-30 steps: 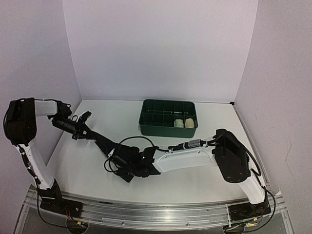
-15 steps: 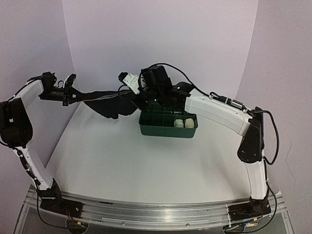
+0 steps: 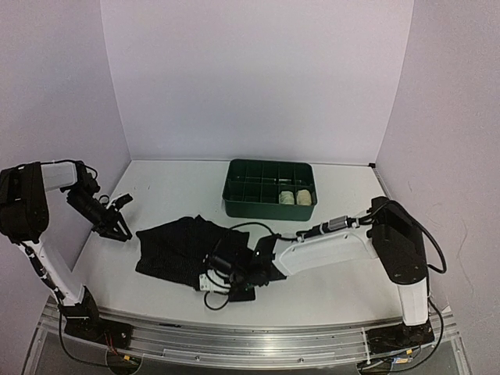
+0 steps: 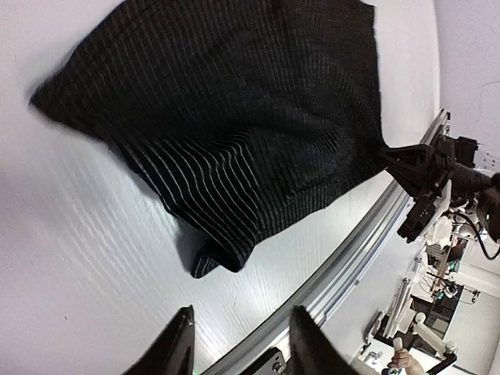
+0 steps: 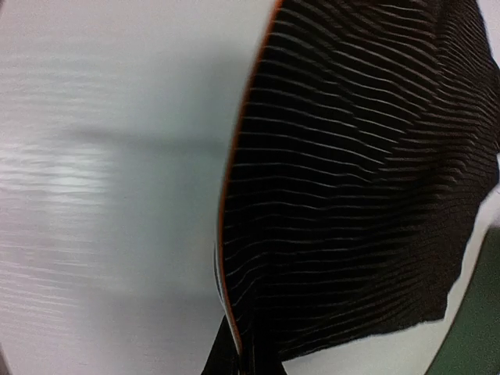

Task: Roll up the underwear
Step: Flatten out the underwear at the center of the board.

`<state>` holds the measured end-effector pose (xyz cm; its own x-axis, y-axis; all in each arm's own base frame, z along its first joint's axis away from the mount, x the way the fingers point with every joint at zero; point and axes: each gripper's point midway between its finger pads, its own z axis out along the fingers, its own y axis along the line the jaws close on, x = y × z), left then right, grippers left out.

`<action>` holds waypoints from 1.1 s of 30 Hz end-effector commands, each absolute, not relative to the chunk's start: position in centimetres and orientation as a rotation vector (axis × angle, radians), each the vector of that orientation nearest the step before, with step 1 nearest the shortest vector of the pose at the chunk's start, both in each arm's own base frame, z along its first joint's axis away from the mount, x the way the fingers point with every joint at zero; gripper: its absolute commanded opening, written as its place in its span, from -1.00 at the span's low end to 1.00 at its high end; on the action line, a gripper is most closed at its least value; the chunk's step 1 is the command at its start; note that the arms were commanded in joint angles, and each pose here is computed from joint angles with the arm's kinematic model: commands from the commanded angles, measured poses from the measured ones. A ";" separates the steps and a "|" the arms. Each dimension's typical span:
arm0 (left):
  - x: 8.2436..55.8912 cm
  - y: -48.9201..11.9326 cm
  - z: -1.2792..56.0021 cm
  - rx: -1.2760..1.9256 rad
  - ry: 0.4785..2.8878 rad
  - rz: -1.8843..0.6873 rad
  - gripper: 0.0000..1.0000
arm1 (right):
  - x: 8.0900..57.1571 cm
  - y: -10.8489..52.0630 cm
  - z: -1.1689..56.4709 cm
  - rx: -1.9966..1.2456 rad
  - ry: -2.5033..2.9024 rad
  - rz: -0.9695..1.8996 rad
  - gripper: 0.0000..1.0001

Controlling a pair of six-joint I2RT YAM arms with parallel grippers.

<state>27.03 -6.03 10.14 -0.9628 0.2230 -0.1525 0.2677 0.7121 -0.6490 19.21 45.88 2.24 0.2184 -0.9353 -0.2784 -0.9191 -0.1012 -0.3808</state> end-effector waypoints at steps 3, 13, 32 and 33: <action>17.5 -3.4 8.1 0.874 3.076 -0.939 0.15 | 15.0 45.9 3.4 -2.027 1.674 -0.041 -0.89; 23.4 -6.5 10.6 1.093 2.804 -0.860 -0.11 | 12.1 40.6 5.0 -2.004 1.759 0.060 0.01; 42.3 -11.2 5.6 1.187 2.527 -0.377 -0.34 | 18.6 47.5 6.8 -0.804 2.356 0.288 -1.00; 42.2 -11.3 5.5 1.190 2.525 -0.381 -0.33 | 18.7 47.3 5.8 -0.778 2.379 0.272 -1.00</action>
